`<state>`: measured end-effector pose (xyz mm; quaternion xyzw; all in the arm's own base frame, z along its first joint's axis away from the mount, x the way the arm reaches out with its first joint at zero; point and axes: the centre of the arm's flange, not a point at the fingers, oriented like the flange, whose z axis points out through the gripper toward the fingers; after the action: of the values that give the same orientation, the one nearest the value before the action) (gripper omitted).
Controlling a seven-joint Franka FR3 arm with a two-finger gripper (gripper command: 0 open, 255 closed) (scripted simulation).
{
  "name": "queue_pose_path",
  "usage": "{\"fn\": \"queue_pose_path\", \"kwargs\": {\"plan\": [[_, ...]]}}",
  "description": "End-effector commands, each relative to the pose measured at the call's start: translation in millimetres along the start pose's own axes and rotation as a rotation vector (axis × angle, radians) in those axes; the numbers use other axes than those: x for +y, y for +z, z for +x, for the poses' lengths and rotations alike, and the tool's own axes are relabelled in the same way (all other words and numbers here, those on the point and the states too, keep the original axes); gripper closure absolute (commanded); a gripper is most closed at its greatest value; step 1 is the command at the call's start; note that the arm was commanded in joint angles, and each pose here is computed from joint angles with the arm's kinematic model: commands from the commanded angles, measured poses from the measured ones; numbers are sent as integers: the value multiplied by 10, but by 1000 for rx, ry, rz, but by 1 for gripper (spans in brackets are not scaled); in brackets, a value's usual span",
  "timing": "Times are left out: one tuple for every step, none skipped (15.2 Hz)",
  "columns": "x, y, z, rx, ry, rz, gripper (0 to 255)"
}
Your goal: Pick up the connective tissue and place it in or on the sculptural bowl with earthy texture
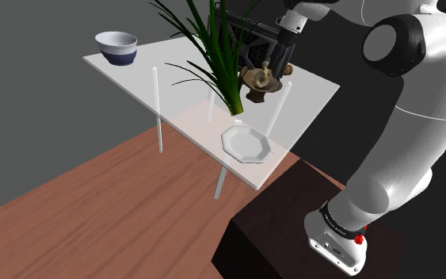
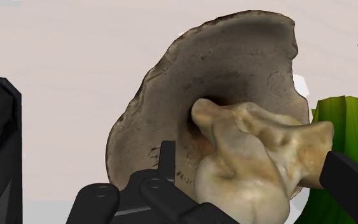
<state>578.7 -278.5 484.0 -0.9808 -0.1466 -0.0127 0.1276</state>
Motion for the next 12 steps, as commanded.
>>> {"fn": "queue_pose_path", "kwargs": {"plan": [[1,-131,-7,0,0,0,0],[1,-263,-7,0,0,0,0],[1,-395,-7,0,0,0,0],[1,-499,-7,0,0,0,0],[1,-499,-7,0,0,0,0],[1,-499,-8,0,0,0,0],[1,-499,-7,0,0,0,0],[1,-499,-7,0,0,0,0],[1,-499,-7,0,0,0,0],[1,-499,-7,0,0,0,0],[1,-499,-7,0,0,0,0],[1,-499,-7,0,0,0,0]]}}
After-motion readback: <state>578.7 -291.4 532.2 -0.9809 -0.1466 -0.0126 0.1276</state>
